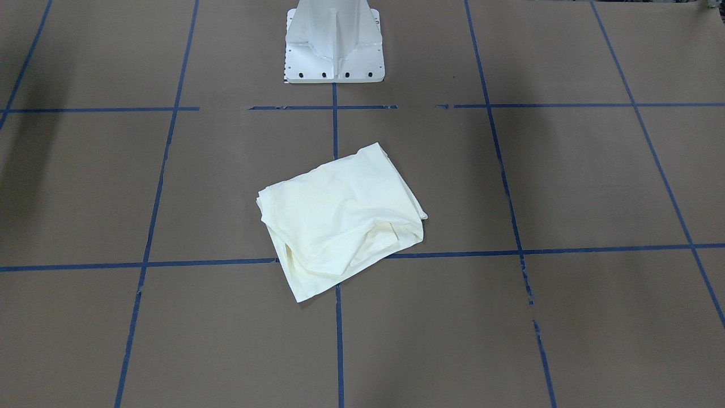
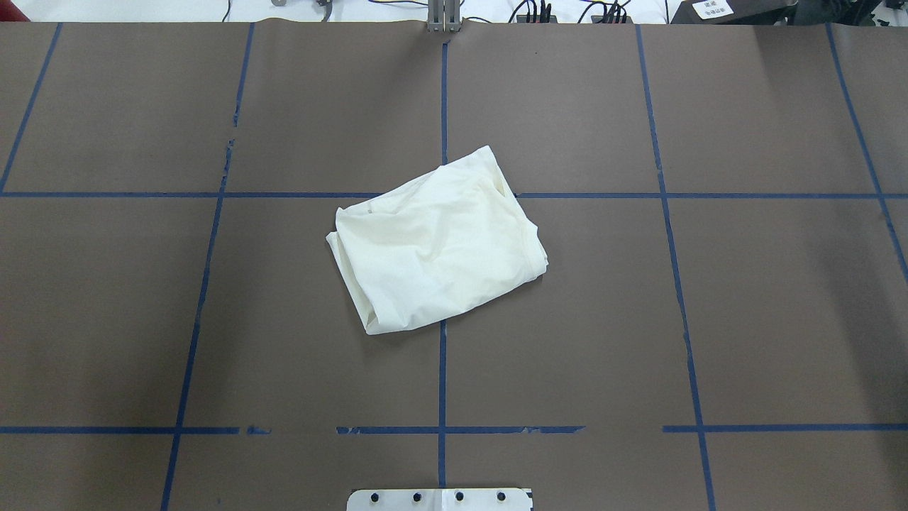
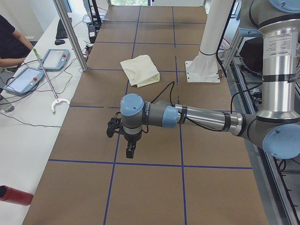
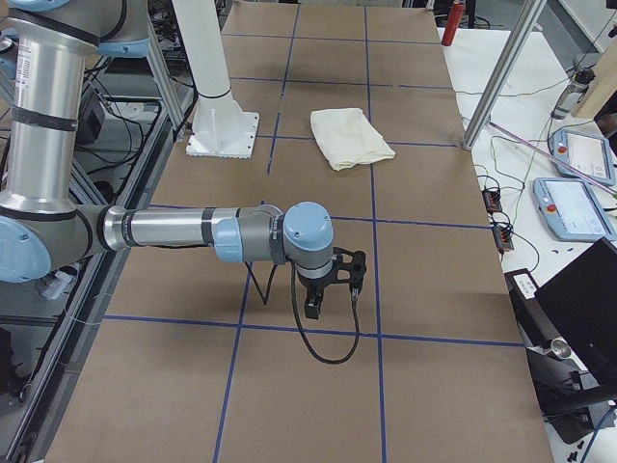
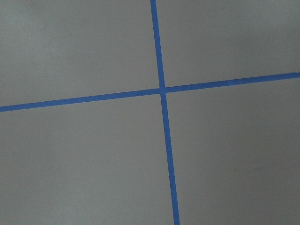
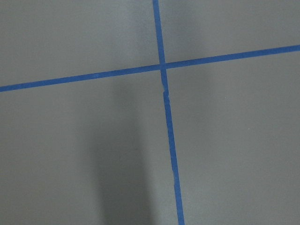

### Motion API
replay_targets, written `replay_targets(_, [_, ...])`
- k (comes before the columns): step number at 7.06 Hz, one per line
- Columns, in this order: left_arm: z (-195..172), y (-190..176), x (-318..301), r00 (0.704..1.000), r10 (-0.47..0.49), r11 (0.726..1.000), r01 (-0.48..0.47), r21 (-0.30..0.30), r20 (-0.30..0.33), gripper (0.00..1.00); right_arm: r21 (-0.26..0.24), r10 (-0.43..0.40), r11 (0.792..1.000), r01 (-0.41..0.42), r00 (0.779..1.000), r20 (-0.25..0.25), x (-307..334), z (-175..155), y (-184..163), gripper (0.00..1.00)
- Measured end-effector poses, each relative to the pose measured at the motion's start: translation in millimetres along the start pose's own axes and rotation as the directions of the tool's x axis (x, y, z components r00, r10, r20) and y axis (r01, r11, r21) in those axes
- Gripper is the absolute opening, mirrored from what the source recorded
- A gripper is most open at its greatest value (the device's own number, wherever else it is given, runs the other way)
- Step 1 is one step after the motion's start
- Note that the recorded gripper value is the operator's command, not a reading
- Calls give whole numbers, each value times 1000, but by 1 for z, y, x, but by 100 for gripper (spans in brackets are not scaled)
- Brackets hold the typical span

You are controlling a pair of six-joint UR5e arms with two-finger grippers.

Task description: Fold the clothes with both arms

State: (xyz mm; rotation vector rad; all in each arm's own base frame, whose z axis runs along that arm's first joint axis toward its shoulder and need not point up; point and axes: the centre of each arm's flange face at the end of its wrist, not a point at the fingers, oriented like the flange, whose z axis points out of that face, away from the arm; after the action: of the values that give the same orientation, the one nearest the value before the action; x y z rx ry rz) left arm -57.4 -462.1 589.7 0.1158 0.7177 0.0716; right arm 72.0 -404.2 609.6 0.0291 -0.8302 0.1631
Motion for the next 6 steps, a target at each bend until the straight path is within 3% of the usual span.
replay_targets(6, [-1,-1,1,1000,3,1000,-3,3,0,100,-18,17,1000,-17,1000,-13,9,8,1,100])
